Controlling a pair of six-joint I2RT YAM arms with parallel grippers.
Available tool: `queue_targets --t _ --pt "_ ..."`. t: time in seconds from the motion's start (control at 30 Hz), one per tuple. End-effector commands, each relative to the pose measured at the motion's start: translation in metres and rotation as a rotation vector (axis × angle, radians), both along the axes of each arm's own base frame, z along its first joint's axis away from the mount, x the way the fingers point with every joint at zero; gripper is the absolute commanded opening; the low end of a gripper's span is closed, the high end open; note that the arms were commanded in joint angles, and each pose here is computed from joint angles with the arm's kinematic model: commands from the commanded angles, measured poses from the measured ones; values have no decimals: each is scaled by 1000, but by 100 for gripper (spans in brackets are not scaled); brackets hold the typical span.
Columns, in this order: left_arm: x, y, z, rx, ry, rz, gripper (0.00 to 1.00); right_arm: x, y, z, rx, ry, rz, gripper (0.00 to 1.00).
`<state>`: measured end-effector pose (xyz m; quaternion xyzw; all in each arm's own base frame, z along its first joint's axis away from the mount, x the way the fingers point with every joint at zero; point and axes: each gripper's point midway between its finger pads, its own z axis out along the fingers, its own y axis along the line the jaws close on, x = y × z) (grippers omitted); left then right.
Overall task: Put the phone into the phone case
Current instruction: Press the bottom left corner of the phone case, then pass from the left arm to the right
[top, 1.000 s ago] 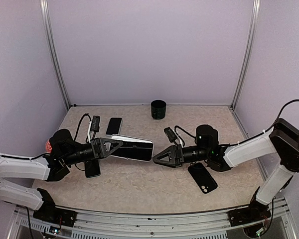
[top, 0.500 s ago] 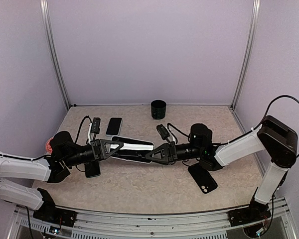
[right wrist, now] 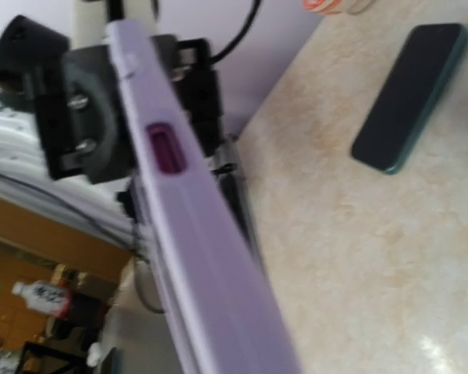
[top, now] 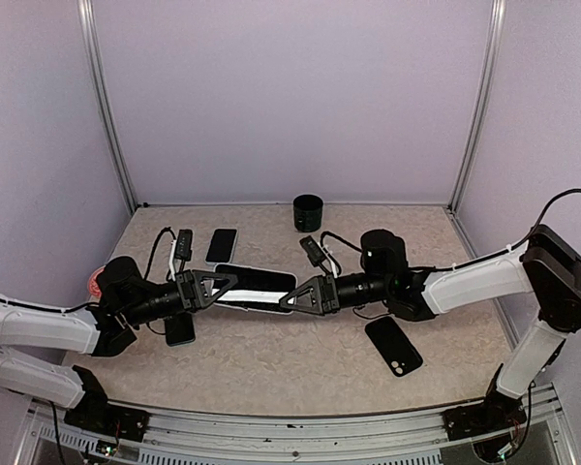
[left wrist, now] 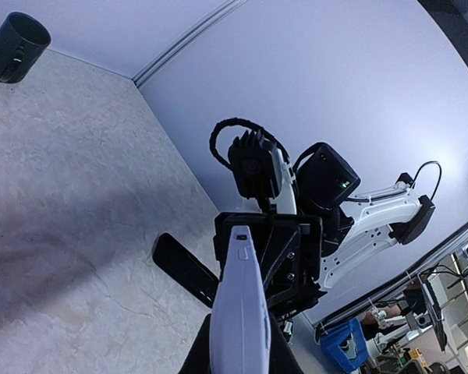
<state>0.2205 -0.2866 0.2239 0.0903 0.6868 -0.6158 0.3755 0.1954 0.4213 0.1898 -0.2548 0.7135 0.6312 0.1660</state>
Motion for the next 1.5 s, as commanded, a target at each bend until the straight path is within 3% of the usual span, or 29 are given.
queue_targets --t 0.0,0.2,0.27,0.33,0.37,0.5,0.7,1.1,1.47 --pt "-6 -5 21 -39 -83 -27 0 -3 6 -5 -72 -15 -36 30" --pt "-4 -3 22 -23 -83 -16 0 6 -12 -16 -252 -134 -98 53" --pt "-5 -2 22 -18 -85 -16 0 12 -25 -16 -326 -204 -139 70" --pt "-5 -2 19 -11 -80 -19 0 18 -40 -16 -389 -275 -192 95" --pt "-5 -2 19 -9 -78 -22 0 20 -47 -15 -414 -310 -212 99" --pt "-6 -5 15 6 -61 -38 0 20 -68 -4 -432 -475 -237 99" --pt "-8 -13 11 33 -40 -88 0 12 -83 27 -327 -722 -256 99" --pt "-3 -23 -8 110 21 -112 0 -18 -50 21 -324 -983 -129 99" --pt "-3 -30 -14 117 51 -141 0 -25 -2 -10 -497 -1112 -65 99"
